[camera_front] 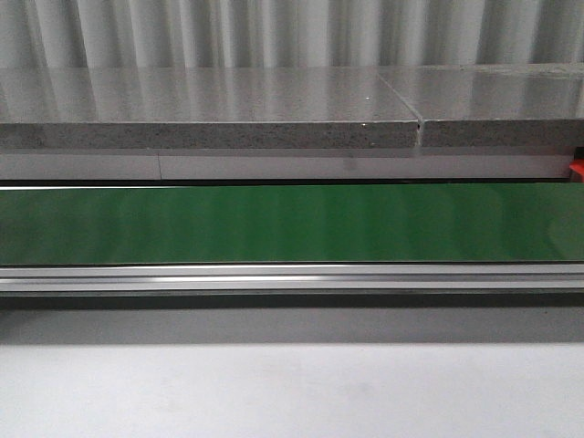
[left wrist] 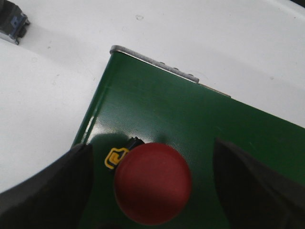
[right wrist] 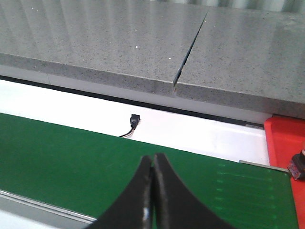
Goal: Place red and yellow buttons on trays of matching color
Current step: 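Set the red button on the belt and open the left gripper, then grasp the yellow push button with the left gripper, then set the yellow button on the belt and open the left gripper, then lower the right gripper onto the red button on the belt and grasp it, then carry the red button into the red tray and open the right gripper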
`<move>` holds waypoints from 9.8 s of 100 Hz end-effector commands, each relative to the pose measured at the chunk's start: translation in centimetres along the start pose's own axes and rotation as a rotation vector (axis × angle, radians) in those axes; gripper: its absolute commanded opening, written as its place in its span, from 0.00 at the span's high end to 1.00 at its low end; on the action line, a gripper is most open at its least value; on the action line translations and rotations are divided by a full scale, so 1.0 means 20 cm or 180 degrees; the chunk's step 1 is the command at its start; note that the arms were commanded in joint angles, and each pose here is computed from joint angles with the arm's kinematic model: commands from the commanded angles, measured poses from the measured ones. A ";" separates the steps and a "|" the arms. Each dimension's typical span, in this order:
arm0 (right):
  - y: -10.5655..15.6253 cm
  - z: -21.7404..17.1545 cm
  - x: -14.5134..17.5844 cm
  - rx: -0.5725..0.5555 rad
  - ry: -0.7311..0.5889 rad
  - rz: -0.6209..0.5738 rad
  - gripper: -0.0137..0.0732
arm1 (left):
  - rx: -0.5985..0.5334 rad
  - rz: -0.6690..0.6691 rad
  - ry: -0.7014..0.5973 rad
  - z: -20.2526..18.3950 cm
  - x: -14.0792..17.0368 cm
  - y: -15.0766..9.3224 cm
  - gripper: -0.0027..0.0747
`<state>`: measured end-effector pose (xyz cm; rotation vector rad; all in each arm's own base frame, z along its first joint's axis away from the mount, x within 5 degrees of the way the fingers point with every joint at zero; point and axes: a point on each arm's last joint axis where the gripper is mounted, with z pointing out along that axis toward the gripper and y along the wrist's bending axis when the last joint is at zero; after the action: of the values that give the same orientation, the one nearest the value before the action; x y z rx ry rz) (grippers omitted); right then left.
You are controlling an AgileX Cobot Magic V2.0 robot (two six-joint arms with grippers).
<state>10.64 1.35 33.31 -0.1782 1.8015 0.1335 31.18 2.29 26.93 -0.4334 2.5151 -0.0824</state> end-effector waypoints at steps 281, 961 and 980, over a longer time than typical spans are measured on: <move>-0.01 -0.01 -0.06 0.0088 -0.0191 0.0022 0.92 | -0.0600 -0.0417 -0.0359 0.22 -0.64 0.47 0.99; -0.71 0.89 -0.30 0.0400 0.0755 0.0692 0.67 | 0.0843 0.0950 -0.2749 -0.87 1.00 0.24 0.99; -1.00 0.83 -0.29 0.0951 0.0608 0.0941 0.67 | 0.0844 0.0949 -0.2755 -0.87 1.00 0.24 0.99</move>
<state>32.05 -12.70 32.82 0.1987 2.1155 0.1015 4.53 -0.10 28.53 0.0249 1.7439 -0.0722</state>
